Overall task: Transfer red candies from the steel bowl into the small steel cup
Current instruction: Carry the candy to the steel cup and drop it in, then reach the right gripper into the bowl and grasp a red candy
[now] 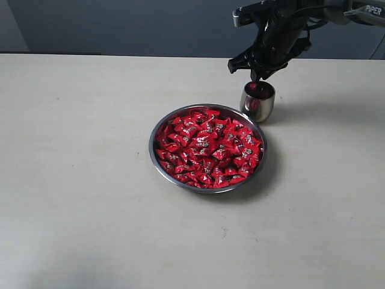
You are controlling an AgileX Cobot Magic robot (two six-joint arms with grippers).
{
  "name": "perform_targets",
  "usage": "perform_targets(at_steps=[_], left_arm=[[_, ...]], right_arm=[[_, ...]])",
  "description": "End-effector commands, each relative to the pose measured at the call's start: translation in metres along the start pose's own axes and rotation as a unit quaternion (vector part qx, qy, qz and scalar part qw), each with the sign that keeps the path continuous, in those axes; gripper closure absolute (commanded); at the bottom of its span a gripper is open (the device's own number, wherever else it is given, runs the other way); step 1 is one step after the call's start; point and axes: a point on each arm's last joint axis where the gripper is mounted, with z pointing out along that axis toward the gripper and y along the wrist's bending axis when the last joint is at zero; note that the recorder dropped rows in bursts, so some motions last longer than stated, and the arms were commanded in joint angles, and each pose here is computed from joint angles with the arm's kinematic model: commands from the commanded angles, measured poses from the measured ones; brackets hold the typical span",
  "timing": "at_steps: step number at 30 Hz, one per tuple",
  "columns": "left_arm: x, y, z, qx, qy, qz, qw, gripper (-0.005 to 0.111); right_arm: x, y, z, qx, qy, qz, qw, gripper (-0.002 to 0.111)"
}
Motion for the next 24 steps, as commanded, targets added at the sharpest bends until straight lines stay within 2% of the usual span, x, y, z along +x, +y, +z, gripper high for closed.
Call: perform_targets(at_steps=[1,5,9,12,15,20,24], left_arm=[[0.0,0.0,0.0,0.0,-0.006,0.0,1.0,0.106],[0.0,0.0,0.0,0.0,-0.006,0.0,1.0,0.106],[0.0,0.0,0.0,0.0,-0.006,0.0,1.0,0.106],[0.0,0.0,0.0,0.0,-0.006,0.0,1.0,0.106],[0.0,0.0,0.0,0.0,-0.006,0.0,1.0,0.106],[0.0,0.0,0.0,0.0,-0.006,0.0,1.0,0.106],[0.0,0.0,0.0,0.0,-0.006,0.0,1.0,0.106]], right_arm=[[-0.002,0.002,-0.008,-0.021,-0.004,0.016,1.0,0.085],[0.0,0.01,-0.013,-0.066,0.01,0.04,0.997,0.085],[0.0,0.033,-0.014,-0.133,0.014,0.018,0.991,0.085],[0.001,0.052,-0.015,-0.145,0.022,-0.006,0.989,0.085],[0.01,0.085,-0.019,-0.149,0.063,-0.07,0.984,0.085],[0.021,0.093,-0.018,-0.149,0.113,-0.09,0.978,0.085],[0.054,0.097,-0.003,-0.172,0.143,-0.092,0.97,0.085]])
